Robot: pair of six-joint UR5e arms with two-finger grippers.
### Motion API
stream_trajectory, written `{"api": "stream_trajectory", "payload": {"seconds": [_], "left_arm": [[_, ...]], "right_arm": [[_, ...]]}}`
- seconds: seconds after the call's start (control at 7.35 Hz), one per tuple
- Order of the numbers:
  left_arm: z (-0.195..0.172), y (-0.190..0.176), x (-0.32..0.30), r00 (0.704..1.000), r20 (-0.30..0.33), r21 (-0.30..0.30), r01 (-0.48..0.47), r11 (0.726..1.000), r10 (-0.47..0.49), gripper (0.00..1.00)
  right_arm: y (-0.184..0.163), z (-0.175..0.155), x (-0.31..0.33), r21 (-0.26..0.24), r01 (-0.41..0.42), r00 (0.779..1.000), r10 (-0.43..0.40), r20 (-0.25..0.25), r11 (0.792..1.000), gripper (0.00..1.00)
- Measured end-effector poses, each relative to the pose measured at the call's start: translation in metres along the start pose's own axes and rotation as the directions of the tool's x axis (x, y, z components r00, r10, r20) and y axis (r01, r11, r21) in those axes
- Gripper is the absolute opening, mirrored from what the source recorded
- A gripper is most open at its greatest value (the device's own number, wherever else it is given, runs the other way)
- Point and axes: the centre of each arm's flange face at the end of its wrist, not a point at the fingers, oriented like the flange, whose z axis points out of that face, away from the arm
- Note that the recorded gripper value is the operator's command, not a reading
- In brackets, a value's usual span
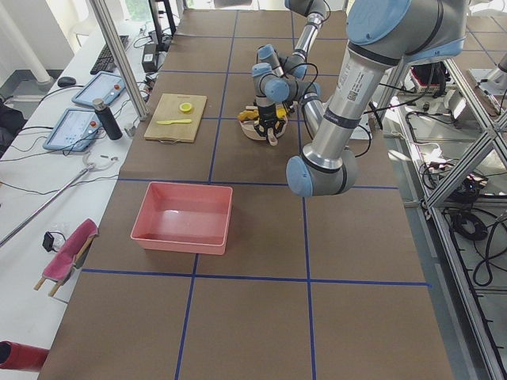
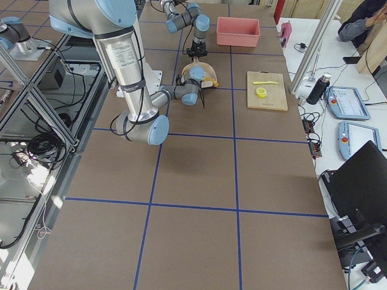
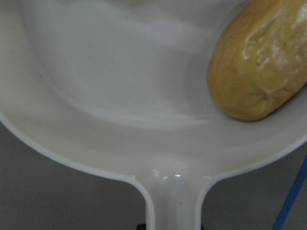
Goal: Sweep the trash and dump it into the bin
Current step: 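Sweep the corn cob toward the dustpan with the right gripper's brush, then lift the brush back and sweep the ginger toward the dustpan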
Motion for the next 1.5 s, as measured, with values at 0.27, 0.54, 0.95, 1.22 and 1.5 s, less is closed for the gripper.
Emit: {"api": "stream_trajectory", "payload": {"seconds": [0.27,0.54,0.95,1.22,1.5], "left_arm": [[-0.001,-0.001,0.0,1.0,0.001,0.004,-0.001,1.0,0.001,0.0],[-0.002,-0.001,0.001,1.0,0.002,0.011,-0.004,1.0,0.004,0.0],[-0.004,-0.002,0.001,1.0,0.005,0.023,-0.01,1.0,0.01,0.0],[-0.004,-0.002,0.001,1.0,0.005,0.023,-0.01,1.0,0.01,0.0],[-0.003,-0.002,0.001,1.0,0.005,0.023,-0.01,1.0,0.01,0.0]], "right_arm": [[0.008,0.021,-0.024,0.0,-0.01,1.0,0.01,0.0,1.0,0.0],[0.005,0.026,-0.044,-0.004,-0.021,1.0,0.021,-0.006,1.0,0.0],[-0.001,0.012,-0.042,-0.001,-0.034,0.999,0.034,-0.008,0.999,0.0],[-0.007,-0.014,-0.047,0.0,-0.062,0.998,0.062,-0.017,0.998,0.0],[-0.013,-0.056,-0.037,0.016,-0.096,0.995,0.096,-0.021,0.995,0.0]]}}
